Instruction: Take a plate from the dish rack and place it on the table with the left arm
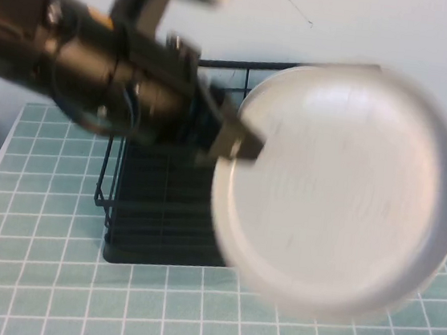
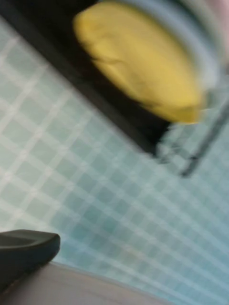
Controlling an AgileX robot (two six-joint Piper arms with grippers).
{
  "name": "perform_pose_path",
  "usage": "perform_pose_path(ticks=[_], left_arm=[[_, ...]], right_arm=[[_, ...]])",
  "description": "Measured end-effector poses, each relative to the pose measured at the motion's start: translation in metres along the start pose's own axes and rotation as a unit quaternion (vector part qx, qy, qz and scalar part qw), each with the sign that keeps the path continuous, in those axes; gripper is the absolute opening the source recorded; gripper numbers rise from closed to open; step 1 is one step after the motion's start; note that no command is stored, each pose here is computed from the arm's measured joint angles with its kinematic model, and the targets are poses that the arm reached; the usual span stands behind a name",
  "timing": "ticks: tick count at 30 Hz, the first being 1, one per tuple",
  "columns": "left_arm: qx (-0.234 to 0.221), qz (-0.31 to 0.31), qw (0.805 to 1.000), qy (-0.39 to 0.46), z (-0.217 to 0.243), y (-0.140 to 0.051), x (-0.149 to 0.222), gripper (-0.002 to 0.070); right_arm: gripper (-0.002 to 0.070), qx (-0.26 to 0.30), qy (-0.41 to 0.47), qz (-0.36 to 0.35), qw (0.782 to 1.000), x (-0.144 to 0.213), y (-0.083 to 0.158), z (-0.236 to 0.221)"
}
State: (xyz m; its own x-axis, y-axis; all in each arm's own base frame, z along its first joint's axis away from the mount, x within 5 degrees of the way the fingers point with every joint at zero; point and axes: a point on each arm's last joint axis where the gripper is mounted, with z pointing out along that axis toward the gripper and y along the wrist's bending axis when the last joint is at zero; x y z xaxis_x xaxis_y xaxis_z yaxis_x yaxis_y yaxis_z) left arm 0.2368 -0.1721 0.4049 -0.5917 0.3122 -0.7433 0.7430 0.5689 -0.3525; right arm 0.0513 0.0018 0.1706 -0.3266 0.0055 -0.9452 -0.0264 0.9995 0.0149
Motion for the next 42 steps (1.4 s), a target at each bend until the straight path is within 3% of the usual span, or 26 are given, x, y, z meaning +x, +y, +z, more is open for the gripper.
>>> perform_pose_path(ticks=[3,7,16,22,24,29,31,36,40,42], left_arm=[[0.018,-0.046,0.992,0.112,0.024,0.012,0.030,0.0055],[0.012,-0.119,0.976,0.181,0.064,0.039,0.071,0.0055],[-0.032,-0.313,0.938,0.146,0.141,0.089,0.124,0.0055],[-0.039,-0.332,0.934,0.122,0.151,0.097,0.125,0.0076],[-0.036,-0.331,0.935,0.124,0.151,0.097,0.125,0.0131],[-0.022,-0.324,0.938,0.124,0.143,0.089,0.120,0.0379],[-0.020,-0.316,0.942,0.114,0.133,0.083,0.114,0.0421],[-0.037,-0.260,0.964,0.047,0.087,0.059,0.088,0.0386],[-0.045,-0.203,0.978,-0.016,0.042,0.035,0.073,0.0288],[-0.050,-0.157,0.985,-0.059,0.009,0.015,0.067,0.0199]], right_arm=[[-0.0001,0.000,0.000,0.000,1.000,0.000,0.000,0.000],[-0.0001,0.000,0.000,0.000,1.000,0.000,0.000,0.000],[-0.0001,0.000,0.000,0.000,1.000,0.000,0.000,0.000],[-0.0001,0.000,0.000,0.000,1.000,0.000,0.000,0.000],[-0.0001,0.000,0.000,0.000,1.000,0.000,0.000,0.000],[-0.0001,0.000,0.000,0.000,1.000,0.000,0.000,0.000],[-0.0001,0.000,0.000,0.000,1.000,0.000,0.000,0.000],[-0.0001,0.000,0.000,0.000,1.000,0.000,0.000,0.000],[-0.0001,0.000,0.000,0.000,1.000,0.000,0.000,0.000],[-0.0001,0.000,0.000,0.000,1.000,0.000,0.000,0.000]])
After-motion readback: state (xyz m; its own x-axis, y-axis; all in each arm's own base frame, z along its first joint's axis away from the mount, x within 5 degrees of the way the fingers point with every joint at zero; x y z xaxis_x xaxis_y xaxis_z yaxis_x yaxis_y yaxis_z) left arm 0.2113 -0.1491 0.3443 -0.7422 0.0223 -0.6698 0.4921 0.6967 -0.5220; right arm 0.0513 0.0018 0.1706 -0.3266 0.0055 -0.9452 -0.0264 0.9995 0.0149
